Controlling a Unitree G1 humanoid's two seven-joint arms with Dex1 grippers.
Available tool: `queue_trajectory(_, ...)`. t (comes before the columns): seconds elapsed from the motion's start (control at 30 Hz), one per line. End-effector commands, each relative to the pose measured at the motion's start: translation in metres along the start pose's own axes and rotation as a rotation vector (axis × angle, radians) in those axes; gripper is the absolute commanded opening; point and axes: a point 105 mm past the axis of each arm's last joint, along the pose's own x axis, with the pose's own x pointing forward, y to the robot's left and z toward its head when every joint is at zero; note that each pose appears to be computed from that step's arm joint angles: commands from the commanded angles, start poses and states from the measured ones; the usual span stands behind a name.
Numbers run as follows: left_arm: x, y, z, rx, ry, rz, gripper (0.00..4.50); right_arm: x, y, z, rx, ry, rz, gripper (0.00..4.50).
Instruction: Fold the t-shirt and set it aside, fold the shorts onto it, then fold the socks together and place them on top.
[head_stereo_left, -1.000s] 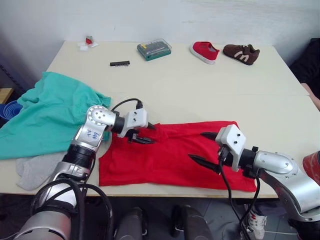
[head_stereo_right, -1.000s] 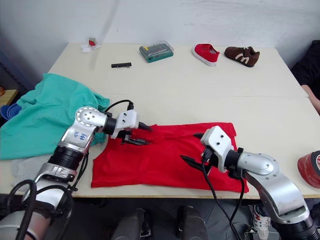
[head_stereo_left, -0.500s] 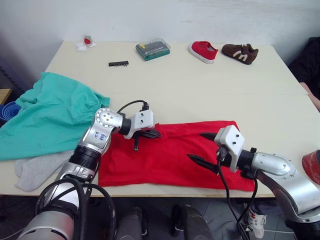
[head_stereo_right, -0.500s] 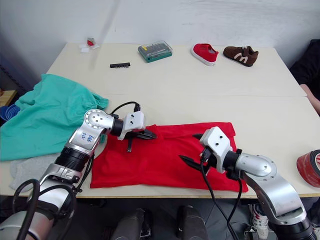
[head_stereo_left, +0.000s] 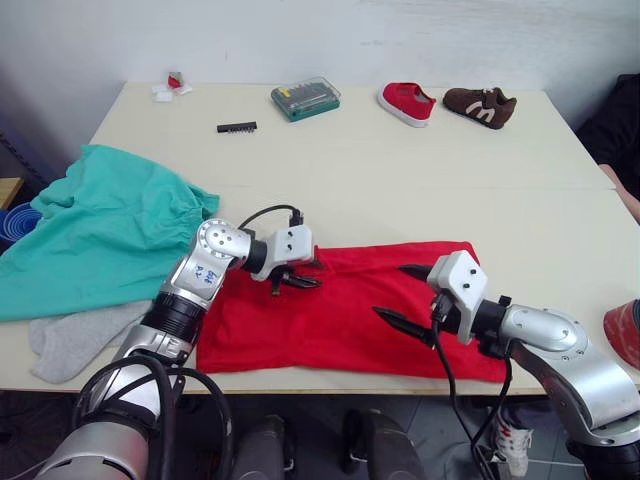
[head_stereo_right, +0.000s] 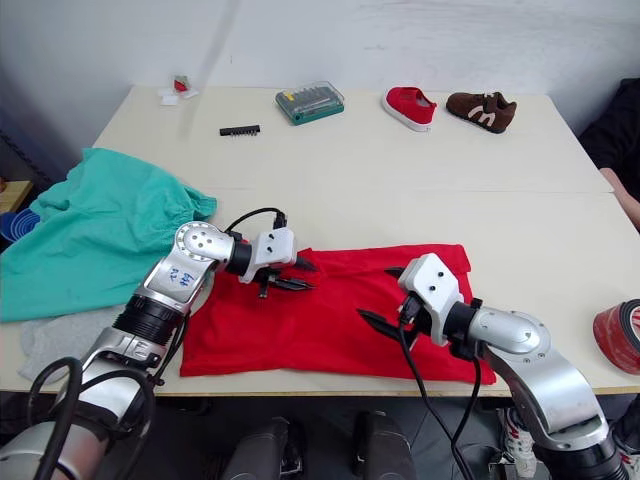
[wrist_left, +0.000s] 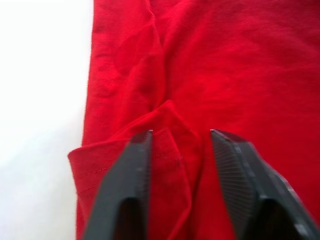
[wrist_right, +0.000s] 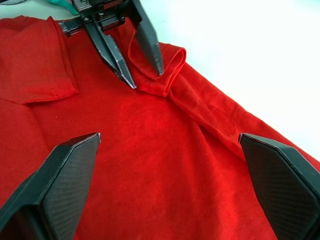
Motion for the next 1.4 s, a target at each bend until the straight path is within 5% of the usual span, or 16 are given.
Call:
queue_trajectory(0.03,-0.007,0.002,0.011,0.067,0.005,0.014,3.11,0.001,0.005,0.006,-0.017,-0.026,0.009,4.5)
queue_trajectory(0.1,-0.007,0.003,0.009,0.071,0.018,0.026,3.76,0.002,0.006,0.006,-0.018,-0.027,0.019,4.5)
queue_trajectory(0.23,-0.008,0.007,0.007,0.061,0.025,0.054,3.76,0.003,0.006,0.008,-0.025,-0.03,0.027,4.5)
queue_trajectory(0.6,-0.011,0.011,0.008,0.041,0.006,0.057,0.53,0.002,0.006,0.006,-0.026,-0.021,0.027,4.5)
queue_trajectory(1.13,-0.021,0.008,0.013,-0.06,-0.084,-0.009,0.03,0.001,0.005,0.006,-0.031,-0.019,0.021,4.5)
queue_trajectory(1.4,-0.056,-0.021,-0.001,-0.077,-0.088,-0.273,0.03,0.0,0.002,0.006,-0.047,-0.015,0.028,4.5)
